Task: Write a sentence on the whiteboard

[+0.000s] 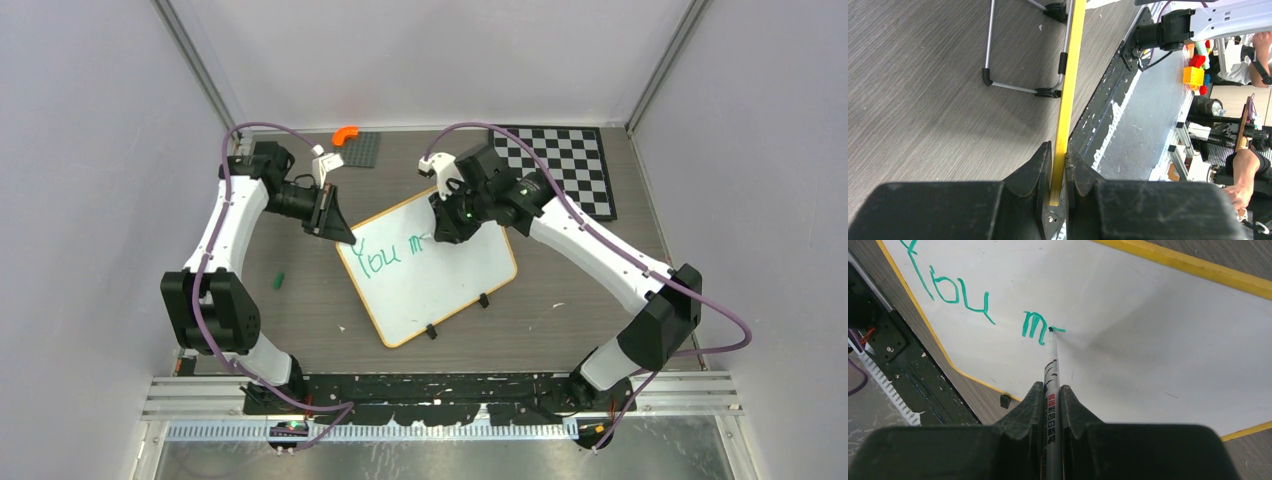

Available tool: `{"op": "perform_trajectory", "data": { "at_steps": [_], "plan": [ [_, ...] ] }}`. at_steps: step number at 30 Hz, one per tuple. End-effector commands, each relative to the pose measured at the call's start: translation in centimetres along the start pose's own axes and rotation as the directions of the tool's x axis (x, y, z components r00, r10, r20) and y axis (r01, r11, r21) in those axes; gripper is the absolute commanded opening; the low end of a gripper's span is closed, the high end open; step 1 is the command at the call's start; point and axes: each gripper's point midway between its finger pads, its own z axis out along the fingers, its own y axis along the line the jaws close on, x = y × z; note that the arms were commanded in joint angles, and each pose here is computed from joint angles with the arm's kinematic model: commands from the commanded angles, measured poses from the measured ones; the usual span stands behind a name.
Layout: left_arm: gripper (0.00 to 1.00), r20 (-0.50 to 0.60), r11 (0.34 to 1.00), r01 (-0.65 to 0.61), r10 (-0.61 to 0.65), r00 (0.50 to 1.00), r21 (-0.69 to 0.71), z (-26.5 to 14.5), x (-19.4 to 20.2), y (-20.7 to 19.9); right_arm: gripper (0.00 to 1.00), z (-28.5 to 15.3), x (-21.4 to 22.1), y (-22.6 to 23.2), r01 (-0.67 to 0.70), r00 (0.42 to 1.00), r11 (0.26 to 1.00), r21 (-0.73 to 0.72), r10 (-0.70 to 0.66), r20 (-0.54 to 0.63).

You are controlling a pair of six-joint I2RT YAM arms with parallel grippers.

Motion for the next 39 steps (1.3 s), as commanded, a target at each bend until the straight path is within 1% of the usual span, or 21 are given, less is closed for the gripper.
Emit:
{"op": "perform_trajectory", "data": {
  "at_steps": [1,11,19,26,30,39],
  "plan": [
    [0.00,-0.020,1.000,-0.018,0.018,1.000,-0.012,0.4,-0.2,0.1,0.00,0.3,-0.3,0.2,0.006,1.000,1.000,-0.003,-0.006,0.030],
    [0.00,-0.020,1.000,-0.022,0.022,1.000,-0.013,0.4,-0.1,0.1,0.00,-0.4,0.4,-0.5,0.020,0.999,0.999,0.031,-0.021,0.026],
    [0.00,-0.020,1.000,-0.021,0.021,1.000,-0.012,0.5,-0.2,0.2,0.00,-1.6,-1.0,-1.8,0.025,0.998,0.998,0.063,-0.028,0.047],
    [0.00,-0.022,1.000,-0.020,0.020,1.000,-0.012,0.5,-0.2,0.1,0.00,-1.5,-2.5,-1.8,0.023,0.997,0.998,0.054,-0.027,0.077],
    [0.00,-0.023,1.000,-0.023,0.023,0.999,-0.015,0.5,-0.2,0.1,0.00,-1.4,-2.7,-1.8,0.023,0.997,0.999,0.049,-0.026,0.078],
    [0.00,-0.025,1.000,-0.021,0.021,0.999,-0.016,0.5,-0.1,0.2,0.00,-0.6,-0.2,-1.6,0.005,1.000,0.999,0.035,-0.006,0.024]
  ]
}}
